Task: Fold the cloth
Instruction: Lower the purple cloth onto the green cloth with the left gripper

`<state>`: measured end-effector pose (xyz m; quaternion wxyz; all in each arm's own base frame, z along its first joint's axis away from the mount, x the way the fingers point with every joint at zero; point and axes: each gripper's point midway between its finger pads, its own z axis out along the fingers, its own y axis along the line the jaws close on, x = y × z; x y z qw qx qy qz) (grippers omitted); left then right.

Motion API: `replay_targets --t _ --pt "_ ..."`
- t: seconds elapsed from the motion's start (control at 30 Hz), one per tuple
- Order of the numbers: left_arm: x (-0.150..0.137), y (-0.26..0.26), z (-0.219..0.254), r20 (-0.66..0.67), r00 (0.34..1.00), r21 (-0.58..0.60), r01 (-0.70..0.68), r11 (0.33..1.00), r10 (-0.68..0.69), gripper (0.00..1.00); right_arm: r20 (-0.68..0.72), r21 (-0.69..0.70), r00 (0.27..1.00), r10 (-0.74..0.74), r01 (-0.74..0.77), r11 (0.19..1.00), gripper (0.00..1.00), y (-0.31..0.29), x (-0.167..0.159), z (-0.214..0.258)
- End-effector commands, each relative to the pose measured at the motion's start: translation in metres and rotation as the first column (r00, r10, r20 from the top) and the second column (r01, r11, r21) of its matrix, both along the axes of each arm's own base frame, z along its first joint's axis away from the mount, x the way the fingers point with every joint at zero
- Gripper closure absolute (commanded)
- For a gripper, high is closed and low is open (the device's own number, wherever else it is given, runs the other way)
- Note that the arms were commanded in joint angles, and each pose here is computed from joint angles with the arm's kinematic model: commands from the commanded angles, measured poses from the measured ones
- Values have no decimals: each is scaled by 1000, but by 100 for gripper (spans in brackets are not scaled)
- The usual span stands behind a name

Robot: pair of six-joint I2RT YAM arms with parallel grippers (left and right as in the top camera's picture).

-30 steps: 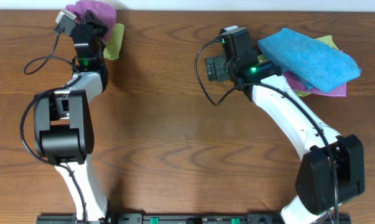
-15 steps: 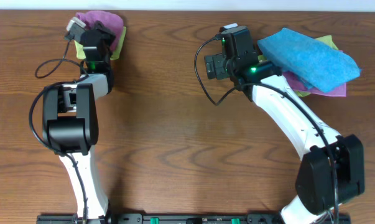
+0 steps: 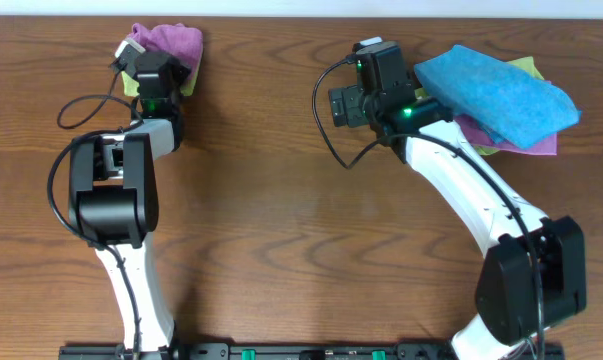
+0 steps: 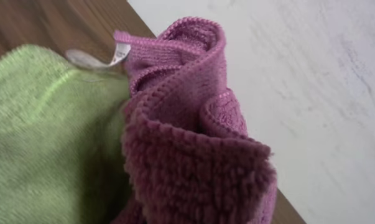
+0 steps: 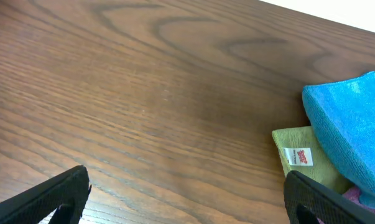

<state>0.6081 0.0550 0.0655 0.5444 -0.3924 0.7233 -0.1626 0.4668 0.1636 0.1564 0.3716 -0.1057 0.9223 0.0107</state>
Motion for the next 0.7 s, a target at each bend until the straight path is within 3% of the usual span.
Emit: replay_targets --t 0.0,0.23,0.27,0.3,0.43,0.5,0.53,0.57,0.67 --pt "1 27 5 3 998 61 -56 997 56 94 12 3 1000 17 -17 1000 1 2 -2 6" --pt "-2 58 12 30 992 70 -126 990 125 93 -1 38 999 53 -53 998 1 11 -5 5" --pt "-3 58 11 26 992 70 -127 990 125 88 0 39 999 53 -53 998 1 11 -4 5" --pt "-3 58 9 17 992 69 -126 990 125 75 2 39 999 53 -53 998 1 11 -4 6" --pt "-6 58 2 -16 992 71 -123 990 124 65 2 39 999 53 -53 998 1 11 -4 6" --pt "-6 57 1 -19 992 70 -122 990 123 40 1 39 999 53 -53 998 1 11 -4 6" --pt "-6 57 1 -20 992 74 -121 990 122 19 2 39 999 53 -53 998 1 11 -4 6" --pt "-6 57 2 -18 993 76 -117 990 119 9 1 40 999 53 -53 998 1 11 -4 6" --pt "0 51 13 27 997 83 -74 994 72 5 0 43 999 51 -51 998 1 11 -4 6"
